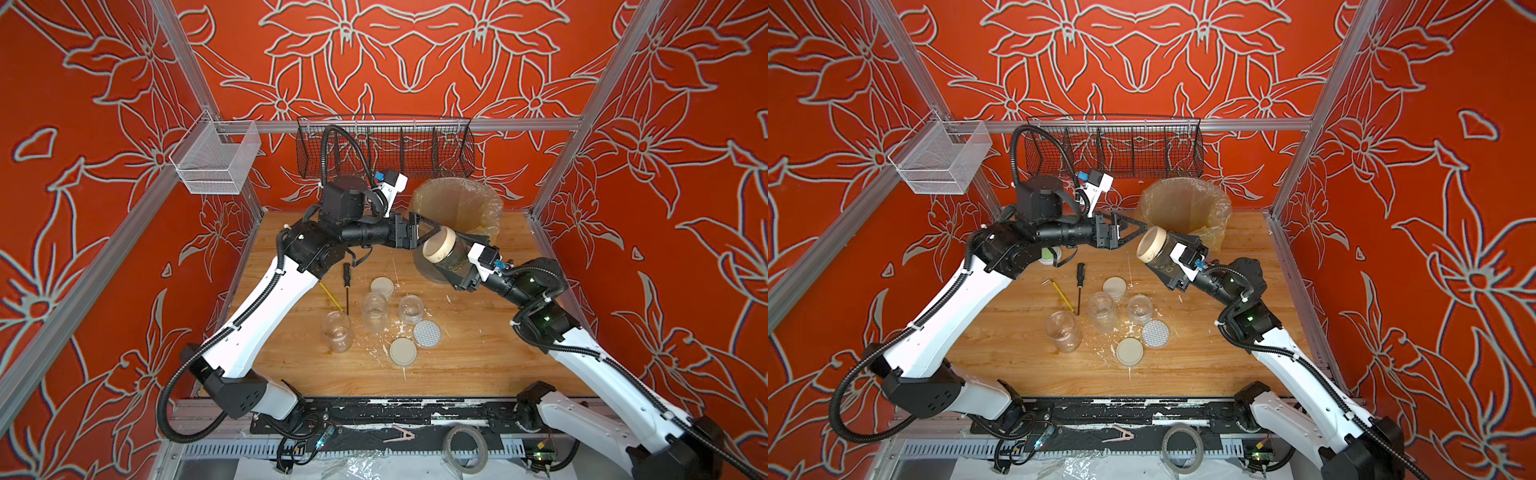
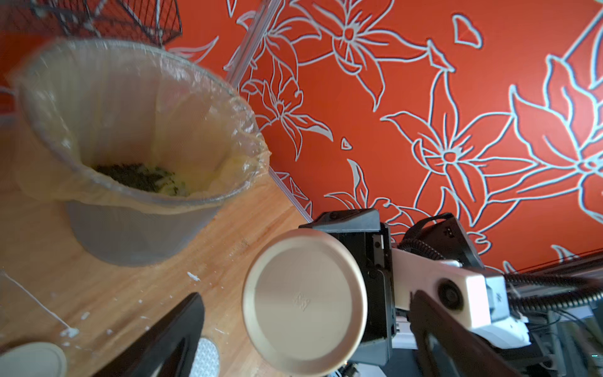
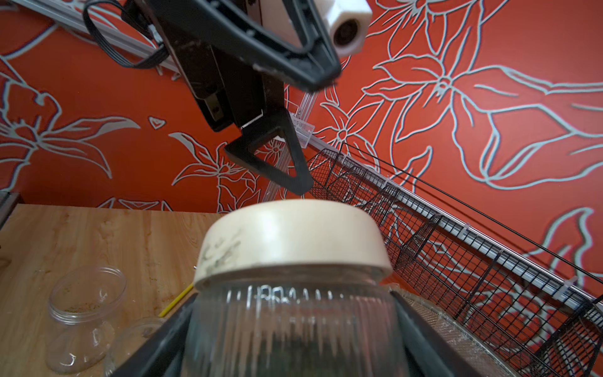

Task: Empty moldy tea leaves from jars
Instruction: Unscrew the lid from the jar.

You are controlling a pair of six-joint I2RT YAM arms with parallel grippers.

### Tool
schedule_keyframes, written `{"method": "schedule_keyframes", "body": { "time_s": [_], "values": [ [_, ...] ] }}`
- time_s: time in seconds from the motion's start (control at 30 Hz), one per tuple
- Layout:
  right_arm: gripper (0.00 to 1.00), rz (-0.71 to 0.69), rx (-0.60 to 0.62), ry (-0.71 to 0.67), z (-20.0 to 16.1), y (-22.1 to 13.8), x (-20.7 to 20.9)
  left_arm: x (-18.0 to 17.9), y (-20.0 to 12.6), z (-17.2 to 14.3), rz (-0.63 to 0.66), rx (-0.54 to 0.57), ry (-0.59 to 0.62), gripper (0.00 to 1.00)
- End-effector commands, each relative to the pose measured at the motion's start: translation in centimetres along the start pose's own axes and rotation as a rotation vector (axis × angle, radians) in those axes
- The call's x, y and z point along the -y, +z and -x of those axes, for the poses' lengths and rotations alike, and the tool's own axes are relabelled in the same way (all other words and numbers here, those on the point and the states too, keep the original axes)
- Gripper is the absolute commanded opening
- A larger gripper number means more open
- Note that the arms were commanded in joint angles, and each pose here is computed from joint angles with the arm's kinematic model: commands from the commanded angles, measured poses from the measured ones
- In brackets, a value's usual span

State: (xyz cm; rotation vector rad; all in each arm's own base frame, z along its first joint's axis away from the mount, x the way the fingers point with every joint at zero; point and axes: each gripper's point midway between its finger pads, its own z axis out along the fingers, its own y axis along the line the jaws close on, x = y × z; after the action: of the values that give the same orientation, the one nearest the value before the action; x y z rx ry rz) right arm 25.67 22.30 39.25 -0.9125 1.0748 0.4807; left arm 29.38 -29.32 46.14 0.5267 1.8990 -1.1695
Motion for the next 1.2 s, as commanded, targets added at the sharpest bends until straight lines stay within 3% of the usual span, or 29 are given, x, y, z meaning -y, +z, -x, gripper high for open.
{"method": "schedule_keyframes", "body": {
  "time_s": [0.0,0.1,0.3,0.53,1.17],
  "values": [
    [0.01,-0.005,0.138,-0.035,4.8,-1.0,0.4,1.7,-1.6,0.6,-0.043,0.036,0.275,0.97],
    [0.01,0.025,0.145,-0.039,5.1,-1.4,-0.3,3.7,-2.2,-1.3,-0.172,-0.030,0.452,0.97],
    [0.01,0.117,0.174,-0.031,6.0,-2.0,-1.9,4.7,-2.2,-3.1,-0.280,-0.113,0.580,0.97],
    [0.01,0.152,0.182,-0.020,6.4,-1.9,-2.3,5.2,-1.3,-3.3,-0.367,-0.115,0.597,0.97],
    [0.00,0.143,0.147,-0.008,5.7,-0.9,-1.6,2.8,2.1,-5.5,-0.384,-0.231,0.515,0.97]
  ]
}}
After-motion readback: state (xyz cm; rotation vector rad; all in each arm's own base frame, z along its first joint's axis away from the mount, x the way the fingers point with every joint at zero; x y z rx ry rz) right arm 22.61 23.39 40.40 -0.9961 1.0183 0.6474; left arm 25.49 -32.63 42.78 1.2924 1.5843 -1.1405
